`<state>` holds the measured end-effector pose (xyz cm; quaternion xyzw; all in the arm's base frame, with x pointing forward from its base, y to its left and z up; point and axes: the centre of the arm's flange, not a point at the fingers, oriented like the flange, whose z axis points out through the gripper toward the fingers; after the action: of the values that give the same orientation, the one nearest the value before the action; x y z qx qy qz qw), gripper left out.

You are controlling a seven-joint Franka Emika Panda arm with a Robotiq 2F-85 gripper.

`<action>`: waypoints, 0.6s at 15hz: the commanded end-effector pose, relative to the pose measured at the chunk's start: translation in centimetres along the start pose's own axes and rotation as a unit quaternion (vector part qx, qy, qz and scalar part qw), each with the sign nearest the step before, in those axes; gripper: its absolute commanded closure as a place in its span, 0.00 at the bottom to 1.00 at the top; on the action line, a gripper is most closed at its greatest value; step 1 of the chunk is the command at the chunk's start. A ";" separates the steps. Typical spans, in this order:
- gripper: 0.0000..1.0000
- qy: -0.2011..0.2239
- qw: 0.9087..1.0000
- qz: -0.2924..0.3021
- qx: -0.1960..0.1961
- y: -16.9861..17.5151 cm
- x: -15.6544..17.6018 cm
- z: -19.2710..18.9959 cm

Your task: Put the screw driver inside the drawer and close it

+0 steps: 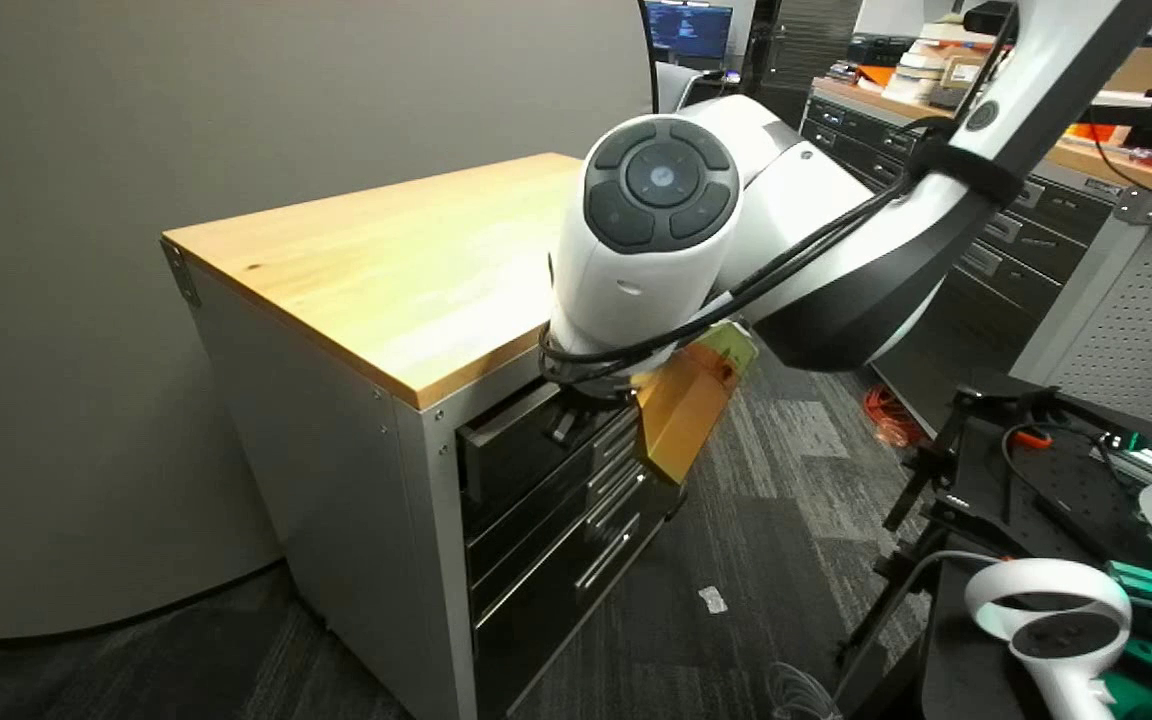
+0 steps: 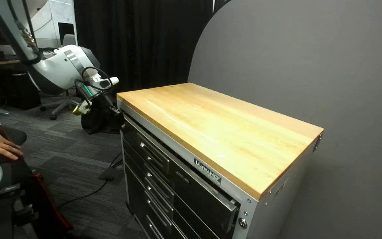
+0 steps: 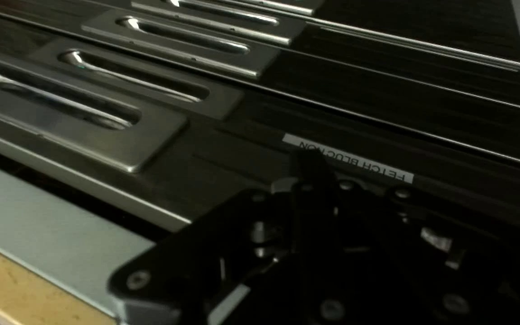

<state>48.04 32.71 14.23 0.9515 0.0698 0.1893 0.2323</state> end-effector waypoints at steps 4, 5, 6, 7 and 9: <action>1.00 0.105 0.994 -0.024 -0.019 -4.6 4.7 0.9; 1.00 0.106 0.994 -0.023 -0.026 -4.9 4.6 0.9; 1.00 0.102 0.994 -0.025 -0.032 -5.0 4.5 1.0; 1.00 0.095 0.994 -0.030 -0.040 -4.9 4.2 1.1; 0.72 0.045 0.997 -0.042 -0.038 -3.8 2.9 1.2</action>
<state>49.12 35.30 12.11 0.9241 0.1017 0.2388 0.2806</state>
